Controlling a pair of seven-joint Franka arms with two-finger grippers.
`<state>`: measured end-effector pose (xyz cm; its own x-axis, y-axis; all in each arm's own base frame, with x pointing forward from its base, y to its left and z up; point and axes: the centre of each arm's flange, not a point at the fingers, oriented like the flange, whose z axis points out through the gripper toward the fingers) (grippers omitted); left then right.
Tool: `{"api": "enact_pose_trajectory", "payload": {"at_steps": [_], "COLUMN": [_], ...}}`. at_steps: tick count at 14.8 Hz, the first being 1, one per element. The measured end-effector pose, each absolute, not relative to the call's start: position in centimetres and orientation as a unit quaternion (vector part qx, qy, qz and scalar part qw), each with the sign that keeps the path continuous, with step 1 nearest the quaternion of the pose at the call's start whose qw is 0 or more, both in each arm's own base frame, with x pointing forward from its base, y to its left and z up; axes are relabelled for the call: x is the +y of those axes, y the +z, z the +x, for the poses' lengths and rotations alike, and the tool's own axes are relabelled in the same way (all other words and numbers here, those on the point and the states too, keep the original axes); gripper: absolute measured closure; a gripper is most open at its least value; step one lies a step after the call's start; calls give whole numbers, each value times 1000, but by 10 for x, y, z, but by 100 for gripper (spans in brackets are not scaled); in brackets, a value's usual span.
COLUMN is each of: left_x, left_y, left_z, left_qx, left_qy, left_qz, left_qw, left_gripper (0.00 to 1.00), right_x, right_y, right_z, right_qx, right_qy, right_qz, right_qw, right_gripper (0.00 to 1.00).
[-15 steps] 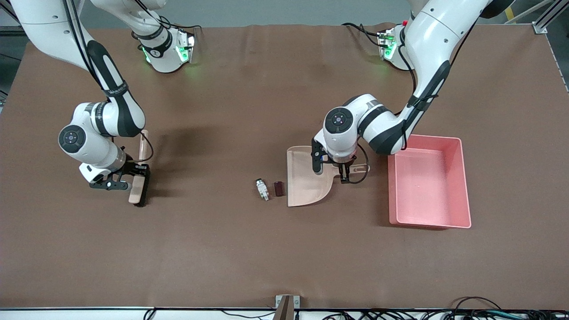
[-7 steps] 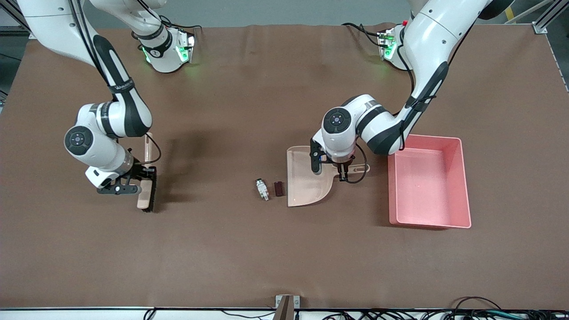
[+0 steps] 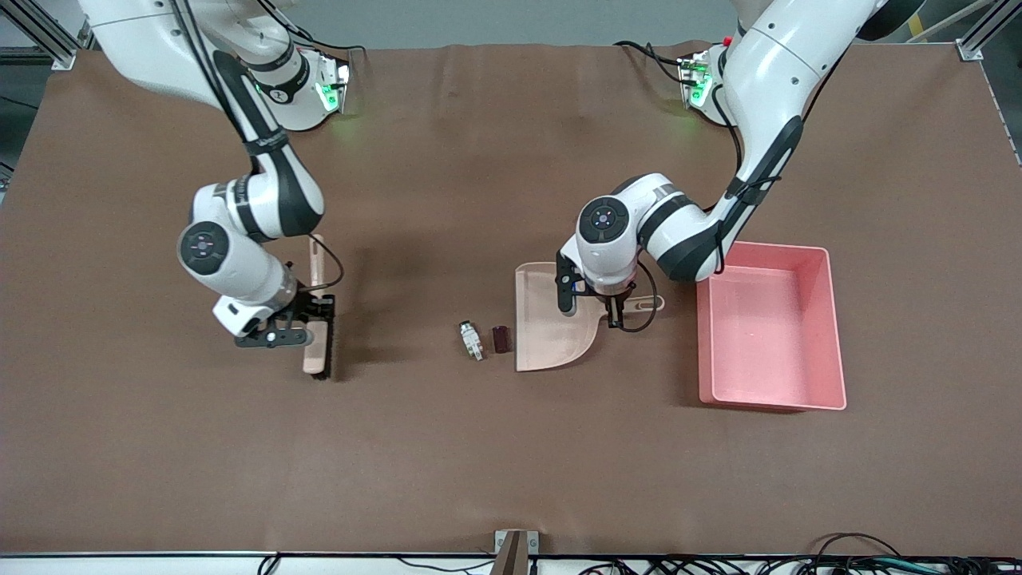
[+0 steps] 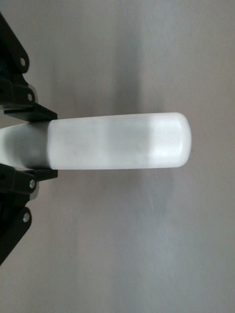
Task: Clean e-waste and dump in bin
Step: 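Grasp the brush handle with the right gripper while the left gripper grasps the dustpan, then move the brush with the right gripper toward the parts beside the dustpan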
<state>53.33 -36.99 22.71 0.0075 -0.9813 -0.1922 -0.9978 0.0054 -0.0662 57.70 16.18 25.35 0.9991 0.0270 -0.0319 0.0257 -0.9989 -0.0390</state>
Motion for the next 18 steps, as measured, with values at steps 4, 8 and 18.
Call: {"api": "enact_pose_trajectory", "payload": {"at_steps": [4,8,18], "left_x": [-370,-370,-401], "left_y": [228,237,227], "left_z": [535,542,534], "left_qx": [703,700,714], "left_qy": [43,47,75], "left_qz": [-704,-706,-684], "left_qw": [92,101,132], "left_gripper": [67,67,67], "right_x": [225,269,349], "right_y": [234,219,214], "right_z": [578,582,576], "right_qx": [4,-2,-16], "right_qy": [22,20,14], "right_qz": [-1000,-1000,-999], "right_qw": [17,18,43], "right_gripper": [57,57,57]}}
